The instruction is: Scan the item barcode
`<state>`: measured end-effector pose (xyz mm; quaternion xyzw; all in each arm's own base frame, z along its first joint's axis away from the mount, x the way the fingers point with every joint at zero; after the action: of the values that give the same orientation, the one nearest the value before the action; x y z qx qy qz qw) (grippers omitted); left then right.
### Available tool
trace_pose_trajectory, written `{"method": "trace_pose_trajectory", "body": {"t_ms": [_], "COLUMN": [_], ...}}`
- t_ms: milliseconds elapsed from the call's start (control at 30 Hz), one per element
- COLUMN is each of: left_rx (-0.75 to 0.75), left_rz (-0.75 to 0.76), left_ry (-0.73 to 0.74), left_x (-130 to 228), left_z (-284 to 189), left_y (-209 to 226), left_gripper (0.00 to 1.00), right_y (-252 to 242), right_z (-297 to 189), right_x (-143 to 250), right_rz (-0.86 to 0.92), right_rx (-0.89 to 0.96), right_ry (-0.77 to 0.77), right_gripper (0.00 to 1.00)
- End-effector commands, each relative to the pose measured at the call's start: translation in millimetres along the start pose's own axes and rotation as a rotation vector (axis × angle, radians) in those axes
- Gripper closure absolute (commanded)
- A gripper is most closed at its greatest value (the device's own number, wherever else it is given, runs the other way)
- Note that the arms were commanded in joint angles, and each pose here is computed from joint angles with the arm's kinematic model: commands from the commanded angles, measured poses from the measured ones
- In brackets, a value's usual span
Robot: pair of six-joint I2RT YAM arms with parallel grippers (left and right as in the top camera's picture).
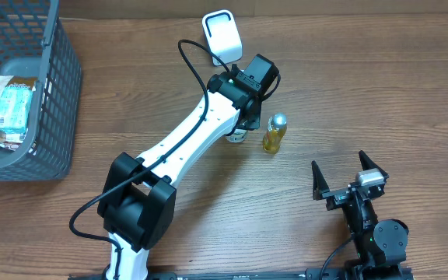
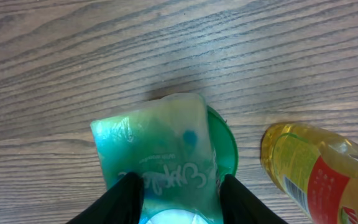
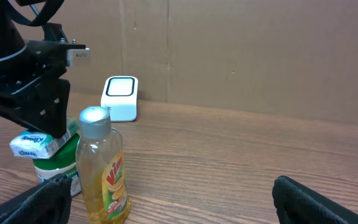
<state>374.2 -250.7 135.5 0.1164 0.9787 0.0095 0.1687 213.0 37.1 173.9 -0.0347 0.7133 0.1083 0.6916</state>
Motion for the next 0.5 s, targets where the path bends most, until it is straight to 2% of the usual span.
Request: {"method": "trace_pose_trajectory", "body": {"t_ms": [0,133,233,333,467], "left_rx": [-0.026,-0.024,-0.023,-0.020,-0.013], "left_rz": [-0.003,-0.004,-0.005,-0.007,-0.013], "left_ry": [0.013,0.009,0.003,-0.002,-0.031], "left_x": [5.5,4.6,3.4,2.1,-5.4], "left_z": [7.9,7.9,7.9,7.8,4.6], "left_y": [0.0,-0.3,-0.7,-0.7,-2.4], "left_gripper": [0.60,0.63,0.72,0.86,0.96], "right_y": [-1.7,-1.7,-1.7,-1.7,-1.7], "right_z": [0.2,0.2,0.2,0.2,0.2], "right_x": [2.3,2.5,2.5,2.4,2.4], "right_rz": [-0.001,-0.001,-0.001,-0.001,-0.001], "right_rx": [0.008,0.008,0.008,0.008,0.008], "right_ry": [-0.002,-0.001,-0.001,-0.001,-0.001], "right_gripper": [0.00,0.00,0.00,0.00,0.00]}}
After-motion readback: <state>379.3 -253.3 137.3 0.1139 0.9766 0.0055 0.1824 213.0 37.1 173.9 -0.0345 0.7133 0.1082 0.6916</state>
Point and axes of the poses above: each gripper's point midway between its finger pads, its own z axis out along the fingers, its own y axis along the line the jaws close on, x = y × z, the point moved 3 cm from there along -z, back along the fingers, and after that the axes turned 8 degrees about z, right-handed, at the moved point
